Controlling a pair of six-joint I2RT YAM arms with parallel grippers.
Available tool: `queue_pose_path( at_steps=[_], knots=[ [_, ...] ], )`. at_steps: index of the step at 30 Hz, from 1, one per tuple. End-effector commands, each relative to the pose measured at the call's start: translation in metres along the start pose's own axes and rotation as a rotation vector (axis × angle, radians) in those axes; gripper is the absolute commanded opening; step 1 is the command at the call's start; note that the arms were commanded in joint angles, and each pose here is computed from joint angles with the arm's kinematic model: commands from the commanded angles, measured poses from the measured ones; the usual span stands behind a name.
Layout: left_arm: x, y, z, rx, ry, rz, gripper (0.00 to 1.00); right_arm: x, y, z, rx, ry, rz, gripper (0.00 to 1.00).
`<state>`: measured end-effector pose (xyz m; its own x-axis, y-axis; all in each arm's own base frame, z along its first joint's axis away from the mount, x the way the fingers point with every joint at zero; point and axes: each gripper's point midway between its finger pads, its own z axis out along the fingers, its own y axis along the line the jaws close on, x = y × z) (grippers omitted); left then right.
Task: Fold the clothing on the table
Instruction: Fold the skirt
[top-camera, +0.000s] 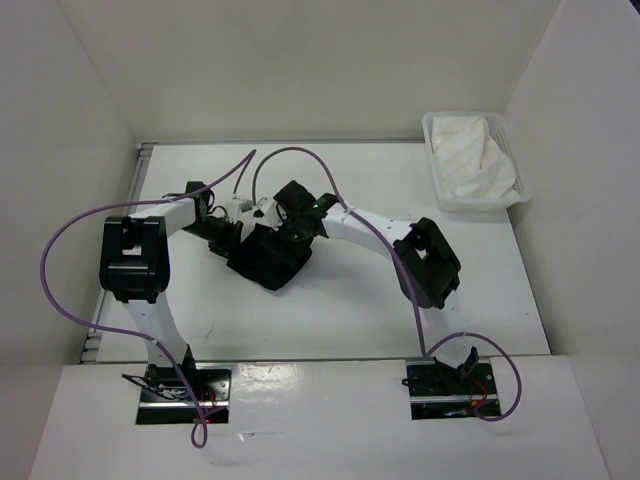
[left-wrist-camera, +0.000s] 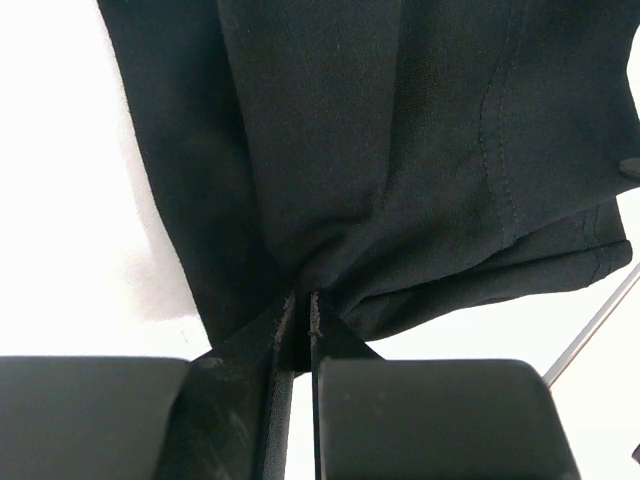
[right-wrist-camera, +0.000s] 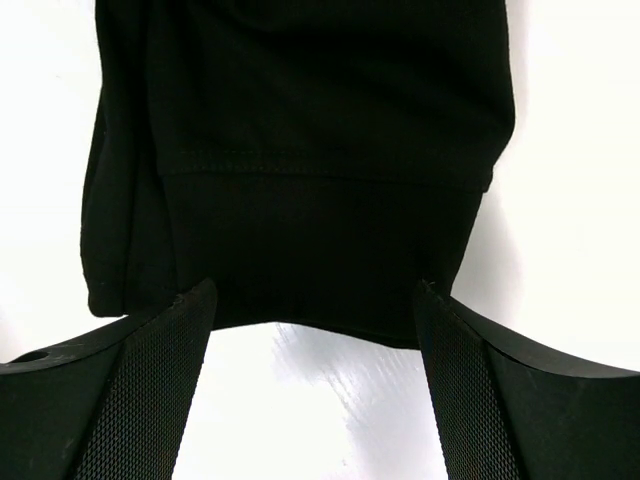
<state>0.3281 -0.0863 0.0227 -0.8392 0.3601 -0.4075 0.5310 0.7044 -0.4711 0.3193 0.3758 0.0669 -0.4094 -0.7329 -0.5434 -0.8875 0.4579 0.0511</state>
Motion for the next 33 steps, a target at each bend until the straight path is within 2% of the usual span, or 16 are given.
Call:
queue_pose_path(
  at_steps=[1, 4, 18, 20, 21, 24, 25, 29, 30, 33],
  knots=[
    [-0.003, -0.005, -0.002, 0.036, -0.024, 0.026, 0.12, -0.034, 0.003, -0.007, 0.006, -0.085, -0.002, 0.84],
    [-0.003, -0.005, -0.002, 0.036, -0.024, 0.026, 0.12, -0.035, 0.008, -0.006, 0.0, -0.085, -0.001, 0.84],
    [-0.013, -0.007, -0.007, 0.033, -0.048, 0.026, 0.12, 0.018, 0.032, 0.055, -0.056, 0.043, -0.005, 0.84],
    [-0.017, -0.006, -0.008, 0.03, -0.055, 0.023, 0.23, 0.023, 0.03, 0.056, -0.044, 0.054, -0.003, 0.84],
    [-0.018, -0.005, -0.012, 0.022, -0.066, 0.013, 0.38, 0.026, 0.031, 0.058, -0.045, 0.057, -0.003, 0.84],
    [-0.031, 0.001, -0.023, -0.009, -0.099, 0.019, 0.57, 0.033, 0.03, 0.057, -0.038, 0.07, -0.01, 0.84],
    [-0.036, 0.006, -0.031, -0.035, -0.12, -0.012, 0.69, 0.029, 0.03, 0.054, -0.036, 0.061, -0.012, 0.84],
    [-0.055, 0.017, -0.047, -0.085, -0.2, -0.065, 0.87, 0.03, 0.03, 0.052, -0.036, 0.061, -0.012, 0.84],
    [-0.063, 0.014, -0.051, -0.08, -0.226, -0.056, 0.94, 0.03, 0.03, 0.052, -0.037, 0.061, -0.021, 0.84],
    [-0.074, 0.009, -0.052, -0.035, -0.253, -0.056, 0.98, 0.029, 0.03, 0.048, -0.037, 0.061, -0.021, 0.84]
  ],
)
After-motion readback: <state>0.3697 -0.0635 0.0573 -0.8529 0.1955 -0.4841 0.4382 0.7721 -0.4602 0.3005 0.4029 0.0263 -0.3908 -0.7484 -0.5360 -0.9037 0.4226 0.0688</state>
